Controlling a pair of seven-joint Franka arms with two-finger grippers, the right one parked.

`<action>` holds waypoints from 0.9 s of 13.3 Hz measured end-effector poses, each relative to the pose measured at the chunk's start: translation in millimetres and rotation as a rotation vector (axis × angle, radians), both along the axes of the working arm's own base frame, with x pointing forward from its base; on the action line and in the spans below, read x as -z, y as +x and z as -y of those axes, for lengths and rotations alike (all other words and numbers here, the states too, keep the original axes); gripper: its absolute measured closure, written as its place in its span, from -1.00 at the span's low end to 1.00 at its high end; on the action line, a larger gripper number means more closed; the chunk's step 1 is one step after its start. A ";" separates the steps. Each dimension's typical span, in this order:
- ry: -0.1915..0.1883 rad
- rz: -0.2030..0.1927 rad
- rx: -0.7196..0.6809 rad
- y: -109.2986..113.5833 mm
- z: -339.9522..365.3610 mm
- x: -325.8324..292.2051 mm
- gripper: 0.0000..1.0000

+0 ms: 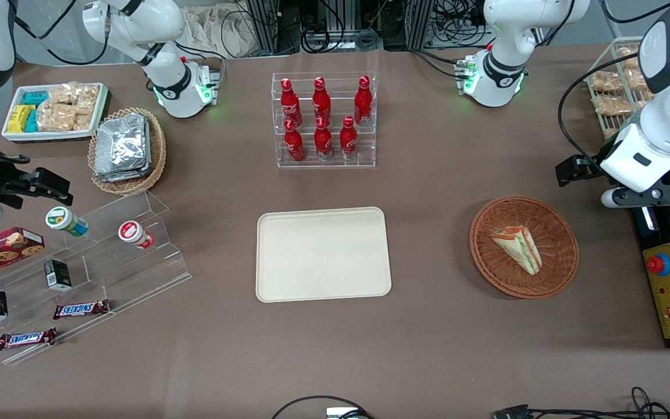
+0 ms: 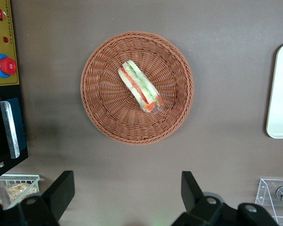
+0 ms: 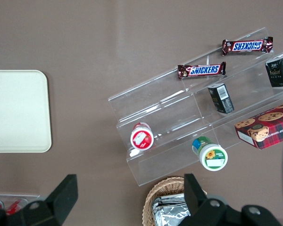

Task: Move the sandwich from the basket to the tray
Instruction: 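Lower the open left gripper over the wrapped sandwich in the basket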

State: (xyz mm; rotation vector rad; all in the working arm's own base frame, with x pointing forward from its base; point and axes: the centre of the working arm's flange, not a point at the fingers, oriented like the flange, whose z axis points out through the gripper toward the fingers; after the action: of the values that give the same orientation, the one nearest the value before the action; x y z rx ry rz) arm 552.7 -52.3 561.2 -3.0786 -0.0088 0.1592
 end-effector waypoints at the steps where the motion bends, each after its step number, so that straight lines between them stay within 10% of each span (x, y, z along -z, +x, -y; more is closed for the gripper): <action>1: 0.000 0.000 0.000 0.0 0.0 0.0 -1.00; 12: 0.000 -0.004 0.000 0.9 0.1 2.4 -1.00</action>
State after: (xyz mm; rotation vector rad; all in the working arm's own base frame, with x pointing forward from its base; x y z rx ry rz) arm 553.7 -52.4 558.8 -3.0783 -0.0084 0.1661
